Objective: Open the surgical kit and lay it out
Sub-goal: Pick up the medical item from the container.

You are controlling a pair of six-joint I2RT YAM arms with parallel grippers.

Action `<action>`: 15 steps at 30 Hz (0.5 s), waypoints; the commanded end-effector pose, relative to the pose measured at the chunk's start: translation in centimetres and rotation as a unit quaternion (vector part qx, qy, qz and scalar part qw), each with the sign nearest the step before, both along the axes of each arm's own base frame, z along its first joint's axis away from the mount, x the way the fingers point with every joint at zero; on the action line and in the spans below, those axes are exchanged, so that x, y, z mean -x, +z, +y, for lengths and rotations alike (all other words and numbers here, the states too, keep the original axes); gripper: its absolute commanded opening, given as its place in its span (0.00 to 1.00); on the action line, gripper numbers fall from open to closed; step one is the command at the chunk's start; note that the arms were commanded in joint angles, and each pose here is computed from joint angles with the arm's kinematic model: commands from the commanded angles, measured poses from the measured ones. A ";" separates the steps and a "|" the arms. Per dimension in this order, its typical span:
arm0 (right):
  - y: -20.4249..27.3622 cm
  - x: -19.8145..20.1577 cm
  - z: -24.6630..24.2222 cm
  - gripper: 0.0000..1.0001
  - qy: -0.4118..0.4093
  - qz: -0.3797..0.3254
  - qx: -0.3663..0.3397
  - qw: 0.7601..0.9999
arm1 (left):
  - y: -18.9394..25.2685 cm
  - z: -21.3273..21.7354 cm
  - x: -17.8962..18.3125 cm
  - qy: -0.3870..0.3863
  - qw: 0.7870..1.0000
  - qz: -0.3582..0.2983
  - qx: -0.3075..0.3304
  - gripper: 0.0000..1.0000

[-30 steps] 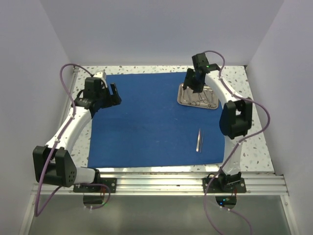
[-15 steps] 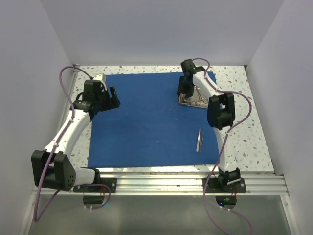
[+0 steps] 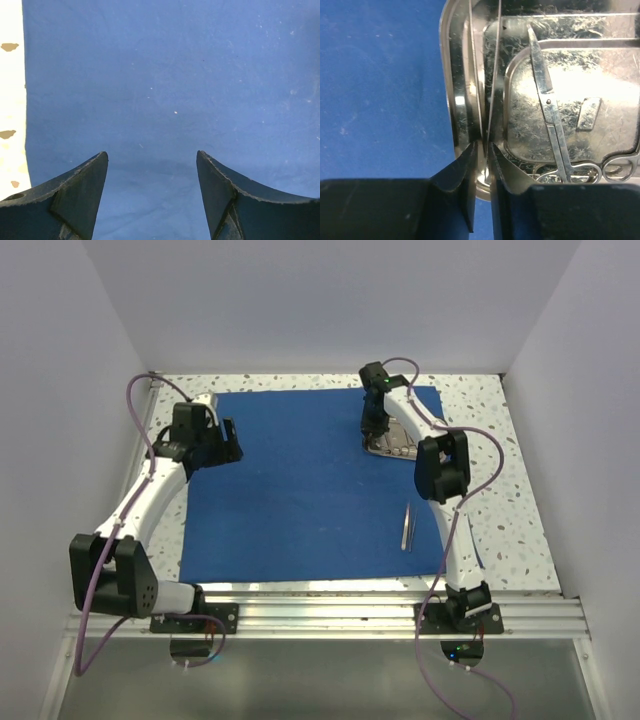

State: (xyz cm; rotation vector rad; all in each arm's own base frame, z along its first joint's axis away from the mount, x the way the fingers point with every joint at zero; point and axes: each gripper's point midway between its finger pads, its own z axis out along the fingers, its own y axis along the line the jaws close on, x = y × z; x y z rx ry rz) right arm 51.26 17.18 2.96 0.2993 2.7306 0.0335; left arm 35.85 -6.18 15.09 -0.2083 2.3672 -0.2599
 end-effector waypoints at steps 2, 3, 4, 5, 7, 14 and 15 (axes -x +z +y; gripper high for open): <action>-2.7 1.5 -0.8 0.11 -0.011 0.041 0.032 0.999 | 1.3 0.6 -1.2 -0.008 1.000 -0.018 -0.012 0.75; -2.7 1.5 -0.9 0.10 -0.015 0.042 0.035 0.998 | 1.1 0.5 -1.2 -0.010 1.000 -0.016 -0.010 0.75; -3.0 1.8 -1.0 0.09 -0.014 0.049 0.038 0.998 | 1.0 0.4 -1.2 -0.011 1.000 -0.015 -0.008 0.75; -3.1 1.9 -0.9 0.06 -0.014 0.049 0.038 0.998 | 1.1 0.2 -1.3 -0.014 1.000 -0.015 -0.005 0.75; -3.0 2.0 -1.1 0.02 -0.015 0.051 0.042 0.998 | 0.9 0.2 -1.4 -0.015 1.000 -0.013 -0.003 0.74; 0.7 1.3 -0.3 0.00 0.004 0.014 0.016 1.000 | 0.9 -0.4 -1.4 -0.021 1.000 -0.013 0.010 0.74; 2.6 1.0 -0.2 0.00 0.006 -0.004 0.008 1.000 | 0.8 -0.5 -1.4 -0.022 1.000 -0.013 0.012 0.74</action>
